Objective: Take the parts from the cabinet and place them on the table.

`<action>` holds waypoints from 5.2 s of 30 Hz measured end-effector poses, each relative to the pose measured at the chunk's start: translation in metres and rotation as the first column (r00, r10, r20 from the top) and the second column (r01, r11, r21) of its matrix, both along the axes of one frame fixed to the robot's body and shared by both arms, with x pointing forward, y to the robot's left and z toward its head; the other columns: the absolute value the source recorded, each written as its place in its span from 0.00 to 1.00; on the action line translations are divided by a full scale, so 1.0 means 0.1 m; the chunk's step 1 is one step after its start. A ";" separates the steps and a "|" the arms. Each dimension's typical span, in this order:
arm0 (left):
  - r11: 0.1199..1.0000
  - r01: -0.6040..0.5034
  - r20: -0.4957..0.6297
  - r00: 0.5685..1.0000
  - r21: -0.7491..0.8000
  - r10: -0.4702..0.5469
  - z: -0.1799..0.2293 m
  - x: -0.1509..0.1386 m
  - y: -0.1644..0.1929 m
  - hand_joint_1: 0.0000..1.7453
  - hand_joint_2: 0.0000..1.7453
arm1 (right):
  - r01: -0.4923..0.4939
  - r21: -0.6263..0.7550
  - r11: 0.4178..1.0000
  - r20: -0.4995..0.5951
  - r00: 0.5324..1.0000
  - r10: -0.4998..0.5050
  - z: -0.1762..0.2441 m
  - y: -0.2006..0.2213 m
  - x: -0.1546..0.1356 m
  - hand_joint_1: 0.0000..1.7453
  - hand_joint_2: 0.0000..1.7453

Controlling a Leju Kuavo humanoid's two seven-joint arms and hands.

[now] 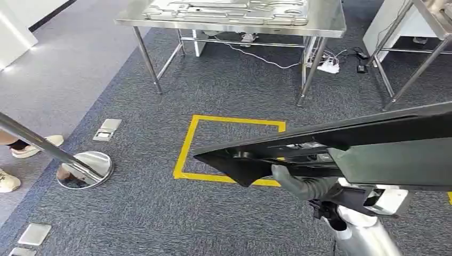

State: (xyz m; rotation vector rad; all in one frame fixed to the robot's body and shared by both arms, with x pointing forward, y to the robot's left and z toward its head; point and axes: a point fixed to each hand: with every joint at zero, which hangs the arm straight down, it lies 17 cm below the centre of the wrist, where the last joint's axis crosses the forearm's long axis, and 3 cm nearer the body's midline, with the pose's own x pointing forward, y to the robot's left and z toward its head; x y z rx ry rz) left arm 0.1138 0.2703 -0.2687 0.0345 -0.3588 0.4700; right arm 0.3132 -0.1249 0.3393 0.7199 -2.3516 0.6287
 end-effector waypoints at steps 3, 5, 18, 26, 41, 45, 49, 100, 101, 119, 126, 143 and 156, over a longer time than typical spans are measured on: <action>1.000 -0.007 0.000 1.000 -0.001 0.007 0.00 0.00 0.00 0.00 1.00 | -0.003 0.006 1.000 -0.001 1.000 0.003 0.01 0.00 0.00 1.00 1.00; 1.000 -0.008 0.000 1.000 -0.001 0.008 0.00 0.00 0.00 0.00 1.00 | -0.004 0.010 1.000 -0.001 1.000 0.004 0.02 0.00 0.00 1.00 1.00; 1.000 -0.009 0.000 1.000 -0.002 0.009 0.00 0.00 0.00 0.00 1.00 | -0.006 0.017 1.000 0.006 1.000 0.006 0.06 0.00 0.00 1.00 1.00; 1.000 -0.009 0.002 1.000 -0.008 0.009 0.00 0.00 -0.01 0.00 1.00 | -0.014 0.019 1.000 0.010 1.000 0.014 0.07 0.00 0.00 1.00 1.00; 1.000 -0.008 0.003 1.000 -0.016 0.008 0.00 0.00 -0.04 0.00 1.00 | -0.009 0.026 1.000 0.009 1.000 0.009 0.08 -0.05 0.00 1.00 1.00; 1.000 -0.008 0.008 1.000 -0.019 0.008 0.01 0.03 -0.06 0.00 1.00 | -0.009 0.029 1.000 0.017 1.000 0.009 0.11 -0.07 0.00 1.00 1.00; 1.000 -0.008 0.003 1.000 -0.019 0.008 0.00 0.00 -0.05 0.00 1.00 | -0.010 0.030 1.000 0.014 1.000 0.009 0.10 -0.07 0.00 1.00 1.00; 1.000 -0.009 0.010 1.000 -0.026 0.009 0.01 0.02 -0.10 0.00 1.00 | -0.013 0.026 1.000 0.022 1.000 0.013 0.13 -0.07 -0.01 1.00 1.00; 1.000 -0.009 0.011 1.000 -0.026 0.009 0.01 0.03 -0.10 0.00 1.00 | -0.014 0.026 1.000 0.025 1.000 0.013 0.14 -0.07 -0.01 1.00 1.00; 1.000 -0.012 0.006 1.000 -0.026 0.012 0.01 -0.01 -0.09 0.00 1.00 | 0.006 0.022 1.000 0.035 0.999 -0.007 0.15 -0.07 0.00 1.00 1.00; 1.000 -0.012 0.005 1.000 -0.025 0.012 0.01 -0.01 -0.09 0.00 1.00 | -0.003 0.039 0.999 0.019 1.000 0.003 0.16 -0.09 0.02 1.00 1.00; 1.000 -0.013 0.002 1.000 -0.025 0.013 0.01 -0.01 -0.11 0.00 1.00 | -0.018 0.068 0.998 -0.017 1.000 0.019 0.17 -0.09 0.07 1.00 1.00; 1.000 -0.014 0.000 1.000 -0.023 0.014 0.00 -0.02 -0.10 0.00 1.00 | 0.028 0.045 0.999 -0.027 0.999 -0.026 0.12 -0.08 0.15 1.00 1.00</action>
